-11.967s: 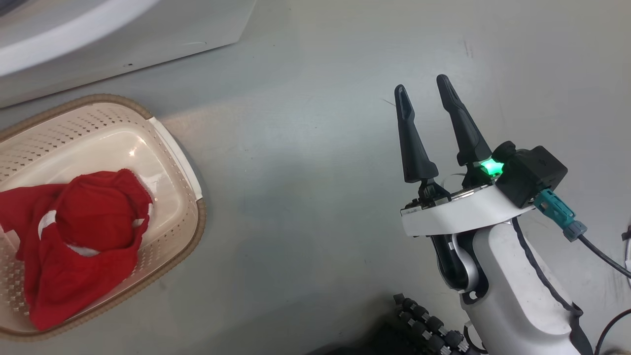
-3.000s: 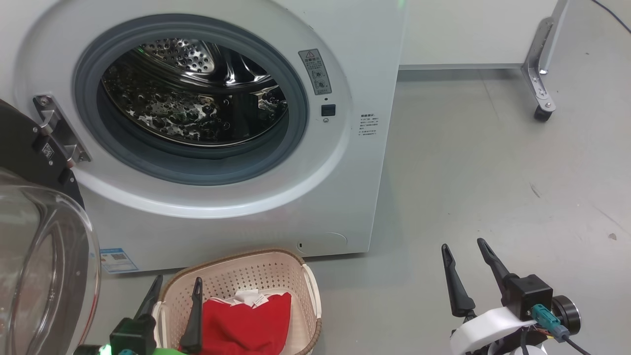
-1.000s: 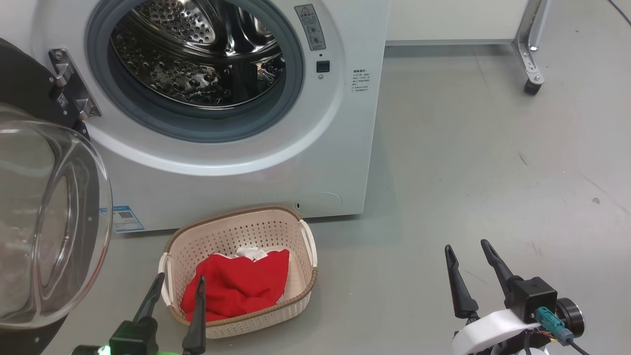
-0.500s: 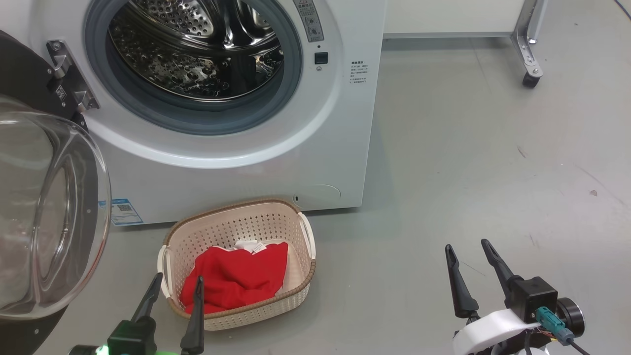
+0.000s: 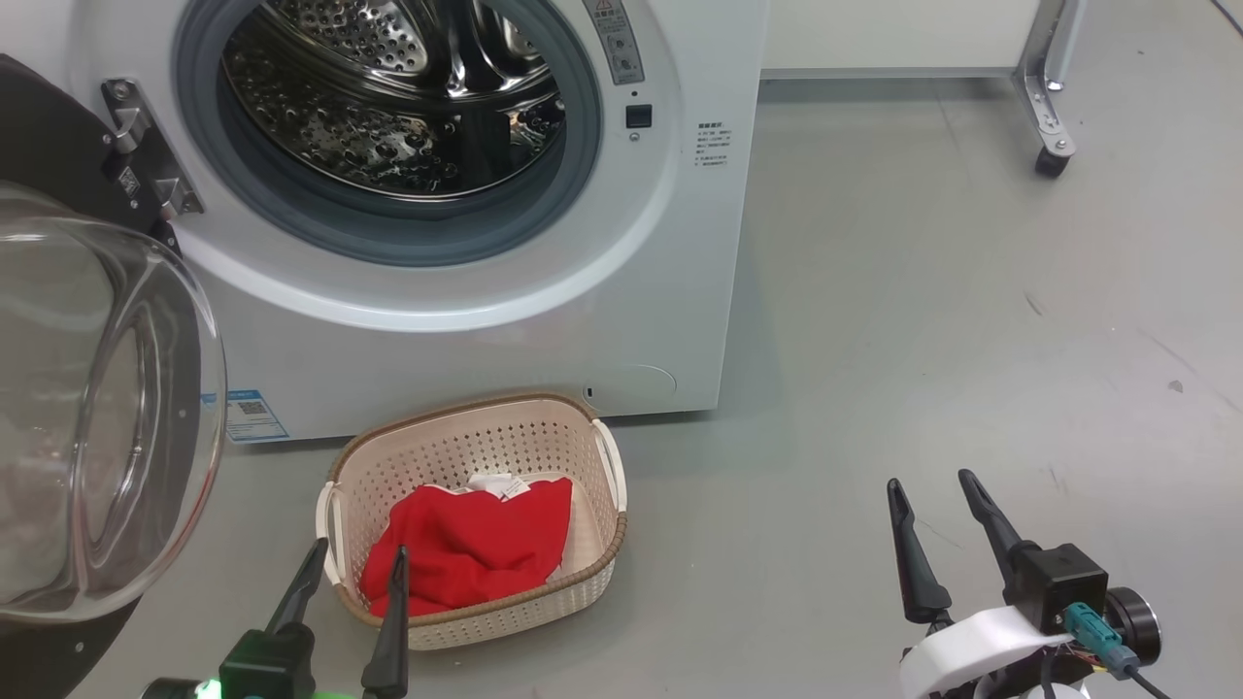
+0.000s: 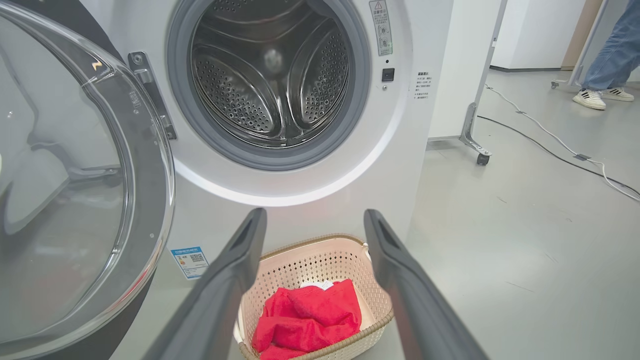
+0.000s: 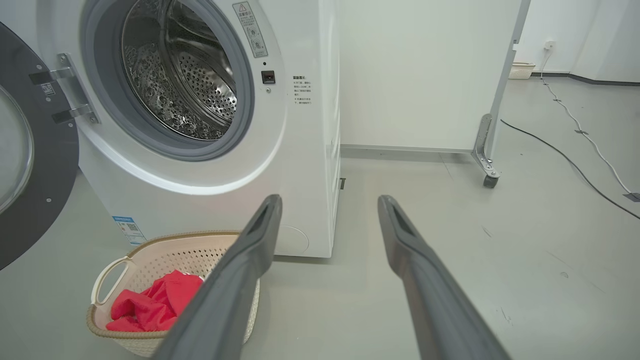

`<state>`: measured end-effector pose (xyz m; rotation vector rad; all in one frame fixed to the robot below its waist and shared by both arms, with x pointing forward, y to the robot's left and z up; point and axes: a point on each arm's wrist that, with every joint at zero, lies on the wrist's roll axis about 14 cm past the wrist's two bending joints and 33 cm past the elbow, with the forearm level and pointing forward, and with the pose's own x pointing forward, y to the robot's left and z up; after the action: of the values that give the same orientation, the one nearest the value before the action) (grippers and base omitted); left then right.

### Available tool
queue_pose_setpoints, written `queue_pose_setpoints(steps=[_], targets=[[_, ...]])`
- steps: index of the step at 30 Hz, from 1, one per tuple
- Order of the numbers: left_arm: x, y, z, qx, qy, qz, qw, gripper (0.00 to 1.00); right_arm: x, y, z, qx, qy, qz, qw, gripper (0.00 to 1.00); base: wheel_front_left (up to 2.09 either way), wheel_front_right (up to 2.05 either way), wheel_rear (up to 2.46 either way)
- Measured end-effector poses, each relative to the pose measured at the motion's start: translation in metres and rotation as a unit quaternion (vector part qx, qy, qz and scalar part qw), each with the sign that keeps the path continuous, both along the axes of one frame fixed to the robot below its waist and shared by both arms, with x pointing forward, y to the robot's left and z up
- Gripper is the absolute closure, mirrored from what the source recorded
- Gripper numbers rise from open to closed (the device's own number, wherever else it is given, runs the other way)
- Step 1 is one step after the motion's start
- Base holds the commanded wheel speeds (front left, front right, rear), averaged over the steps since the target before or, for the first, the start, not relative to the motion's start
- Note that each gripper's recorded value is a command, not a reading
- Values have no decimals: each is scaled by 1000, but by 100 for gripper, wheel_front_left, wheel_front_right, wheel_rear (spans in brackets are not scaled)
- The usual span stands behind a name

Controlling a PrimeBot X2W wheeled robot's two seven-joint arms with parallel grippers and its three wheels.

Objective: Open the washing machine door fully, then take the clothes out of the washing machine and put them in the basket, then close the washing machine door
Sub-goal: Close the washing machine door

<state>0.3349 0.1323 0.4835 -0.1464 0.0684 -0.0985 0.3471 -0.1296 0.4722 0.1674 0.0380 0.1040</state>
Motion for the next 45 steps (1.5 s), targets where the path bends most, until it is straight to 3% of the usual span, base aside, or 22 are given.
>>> queue_pose_setpoints(steps=[19, 35, 45], targets=[[-19, 41, -1, 3, 3, 71, 997, 0, 12, 31, -3, -1, 4, 50, 999, 0, 0, 0, 0], [-60, 99, 2, 2, -1, 184, 983, 0, 22, 97, 2, -2, -5, 155, 988, 0, 0, 0, 0], [-94, 131, 4, -1, -6, 253, 967, 0, 16, 145, 5, -1, -10, 230, 973, 0, 0, 0, 0]])
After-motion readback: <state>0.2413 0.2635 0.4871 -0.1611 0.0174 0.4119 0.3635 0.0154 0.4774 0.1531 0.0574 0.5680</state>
